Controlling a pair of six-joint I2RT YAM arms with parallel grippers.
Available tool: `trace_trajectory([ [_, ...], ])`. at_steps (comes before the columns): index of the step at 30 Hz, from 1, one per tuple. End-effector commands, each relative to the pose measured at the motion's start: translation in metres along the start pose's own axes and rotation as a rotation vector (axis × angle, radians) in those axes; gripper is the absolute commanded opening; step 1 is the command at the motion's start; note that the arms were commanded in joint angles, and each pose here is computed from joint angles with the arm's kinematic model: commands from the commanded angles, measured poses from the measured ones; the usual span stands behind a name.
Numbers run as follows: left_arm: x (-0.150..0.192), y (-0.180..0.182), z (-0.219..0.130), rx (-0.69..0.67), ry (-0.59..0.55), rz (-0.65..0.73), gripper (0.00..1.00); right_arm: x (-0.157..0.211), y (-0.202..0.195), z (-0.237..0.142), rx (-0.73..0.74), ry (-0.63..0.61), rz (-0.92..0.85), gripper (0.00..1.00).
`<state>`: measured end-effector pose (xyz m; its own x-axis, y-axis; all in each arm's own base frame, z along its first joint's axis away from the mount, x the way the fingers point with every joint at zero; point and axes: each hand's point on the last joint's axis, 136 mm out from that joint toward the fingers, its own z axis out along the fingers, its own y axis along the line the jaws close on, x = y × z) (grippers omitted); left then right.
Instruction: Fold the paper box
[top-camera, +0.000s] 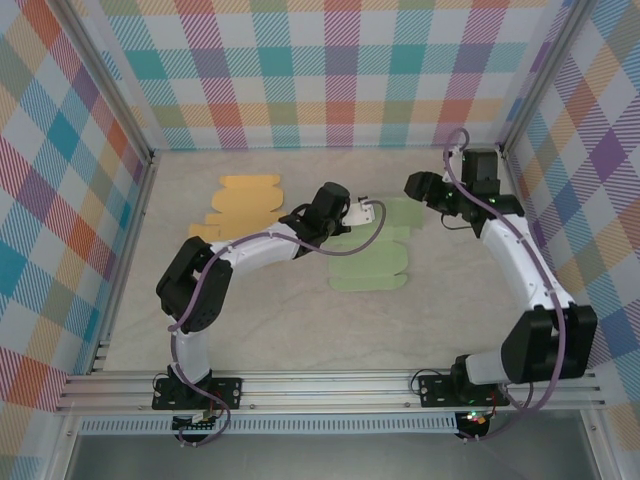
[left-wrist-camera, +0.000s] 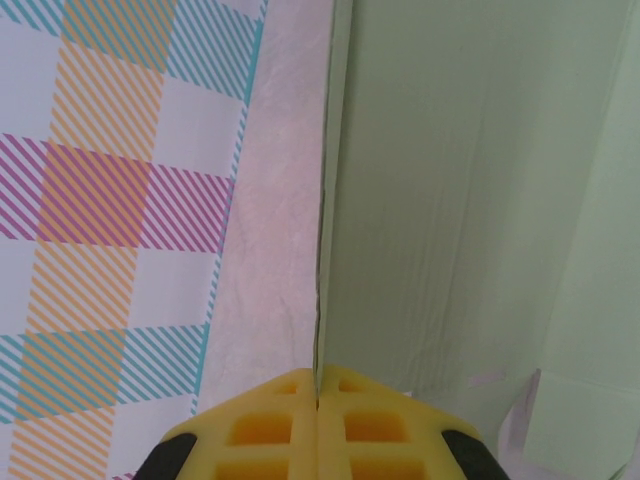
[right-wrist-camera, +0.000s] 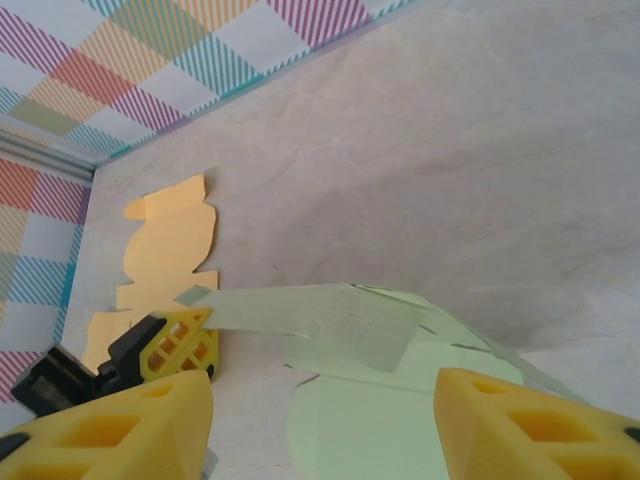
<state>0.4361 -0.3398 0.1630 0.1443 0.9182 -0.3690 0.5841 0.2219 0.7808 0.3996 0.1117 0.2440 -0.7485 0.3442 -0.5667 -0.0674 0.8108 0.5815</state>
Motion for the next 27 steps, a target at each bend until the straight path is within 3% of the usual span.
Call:
trace_trajectory([
  [1, -0.006, -0.002, 0.003, -0.046, -0.009, 0.013, 0.00, 0.000, 0.014, 0.017, -0.065, 0.052, 0.028, 0.63],
  [5, -0.007, -0.003, 0.004, -0.048, -0.013, 0.010, 0.00, 0.005, 0.010, 0.041, -0.054, 0.098, 0.039, 0.67],
  [15, -0.009, -0.008, 0.007, -0.054, -0.021, 0.002, 0.00, 0.023, 0.017, 0.084, -0.102, 0.192, 0.079, 0.63],
  [22, -0.008, -0.013, 0.010, -0.057, -0.017, 0.009, 0.00, 0.024, 0.018, 0.092, -0.121, 0.198, 0.102, 0.40],
  [27, -0.002, -0.013, 0.010, -0.072, 0.006, 0.009, 0.00, 0.031, 0.003, 0.077, -0.058, 0.170, 0.085, 0.48],
])
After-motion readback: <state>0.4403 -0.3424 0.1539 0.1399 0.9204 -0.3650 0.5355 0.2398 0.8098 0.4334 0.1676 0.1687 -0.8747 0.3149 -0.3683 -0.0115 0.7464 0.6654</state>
